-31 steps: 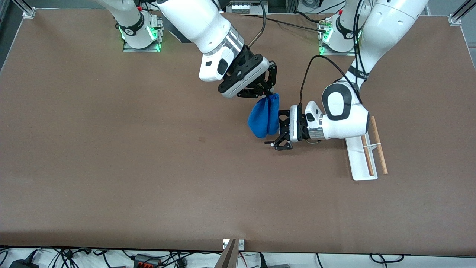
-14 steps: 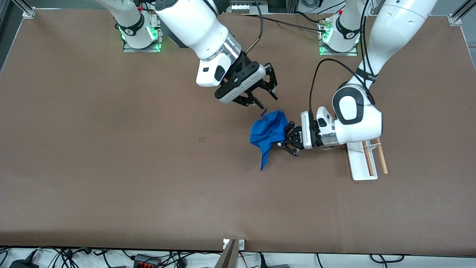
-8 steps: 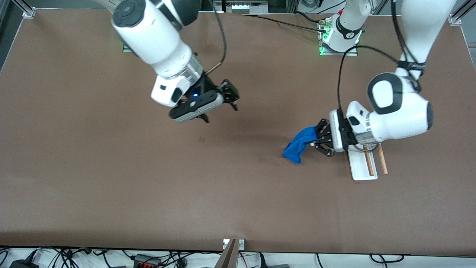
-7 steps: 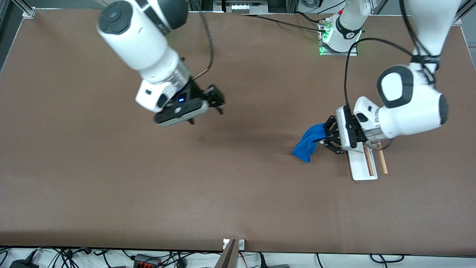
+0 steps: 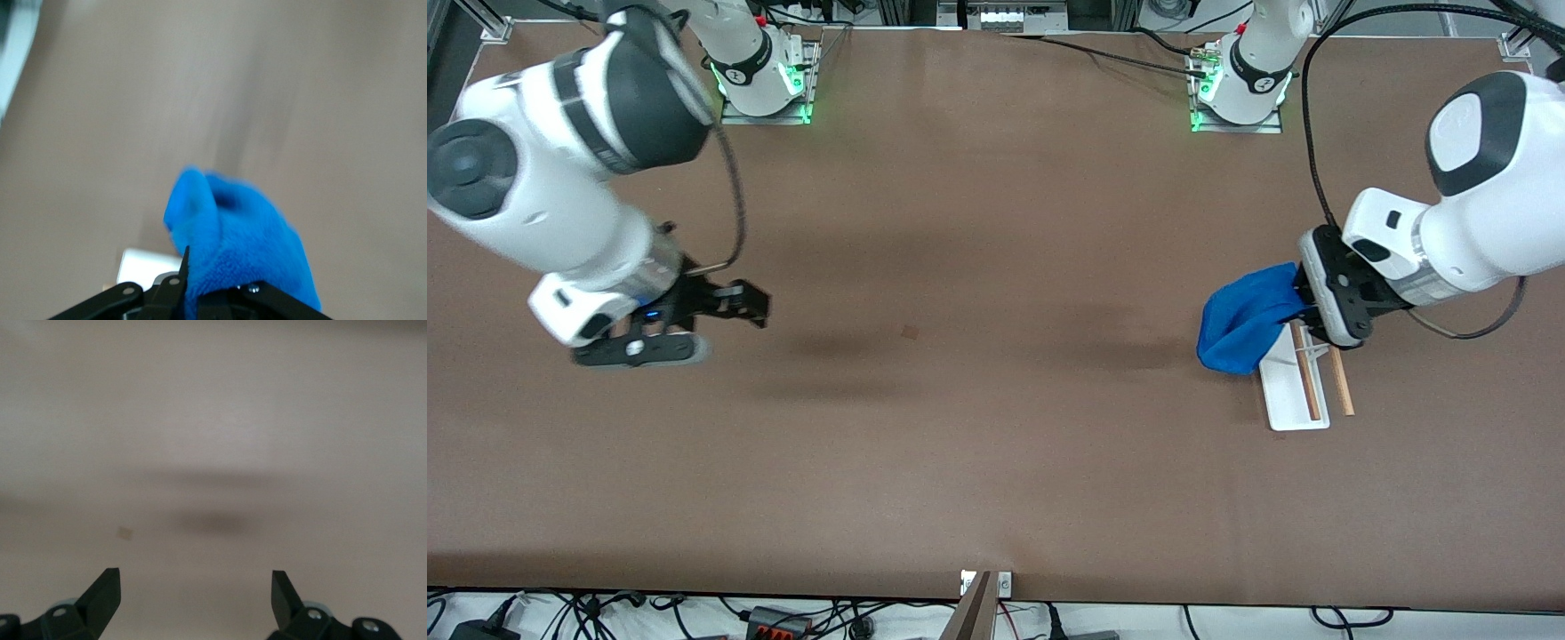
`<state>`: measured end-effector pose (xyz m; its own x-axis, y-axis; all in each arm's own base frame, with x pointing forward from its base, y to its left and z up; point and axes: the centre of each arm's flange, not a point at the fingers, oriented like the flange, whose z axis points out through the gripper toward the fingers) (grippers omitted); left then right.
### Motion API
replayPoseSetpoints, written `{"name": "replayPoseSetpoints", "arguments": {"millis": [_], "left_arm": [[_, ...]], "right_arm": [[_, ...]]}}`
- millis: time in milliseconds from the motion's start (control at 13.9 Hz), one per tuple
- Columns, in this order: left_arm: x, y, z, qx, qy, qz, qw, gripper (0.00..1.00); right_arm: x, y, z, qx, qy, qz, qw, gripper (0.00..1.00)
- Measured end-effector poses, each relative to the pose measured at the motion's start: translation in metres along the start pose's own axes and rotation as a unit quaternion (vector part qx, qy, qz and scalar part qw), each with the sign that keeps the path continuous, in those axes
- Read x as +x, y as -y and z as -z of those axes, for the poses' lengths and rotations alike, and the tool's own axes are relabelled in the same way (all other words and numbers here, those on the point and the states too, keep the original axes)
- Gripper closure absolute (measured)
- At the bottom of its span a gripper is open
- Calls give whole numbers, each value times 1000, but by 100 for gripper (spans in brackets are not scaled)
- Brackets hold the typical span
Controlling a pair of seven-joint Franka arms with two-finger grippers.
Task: Pass towel and hang on rack
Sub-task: 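Open the right gripper and withdraw it while the left gripper holds towel, then carry the towel with the left gripper and drape it over the rods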
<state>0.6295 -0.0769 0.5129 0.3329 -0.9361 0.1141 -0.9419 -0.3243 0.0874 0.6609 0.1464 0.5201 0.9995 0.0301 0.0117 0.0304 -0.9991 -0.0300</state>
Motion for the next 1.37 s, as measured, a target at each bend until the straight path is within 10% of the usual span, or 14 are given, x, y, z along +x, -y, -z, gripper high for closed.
{"name": "replayPoseSetpoints", "arguments": {"millis": [216,575,1366], "left_arm": [[10,-11,29,25,78,5,997,97],[8,-13,14,0,112,87,990,97],[-83,63,-68,-60,85,271,957,97]], "right_arm": [[8,-60,1,-2,1,-38,999,0],[2,-148,28,-27,-12,-48,998,0],[-36,-184,87,-32,-10,-22,999,0]]}}
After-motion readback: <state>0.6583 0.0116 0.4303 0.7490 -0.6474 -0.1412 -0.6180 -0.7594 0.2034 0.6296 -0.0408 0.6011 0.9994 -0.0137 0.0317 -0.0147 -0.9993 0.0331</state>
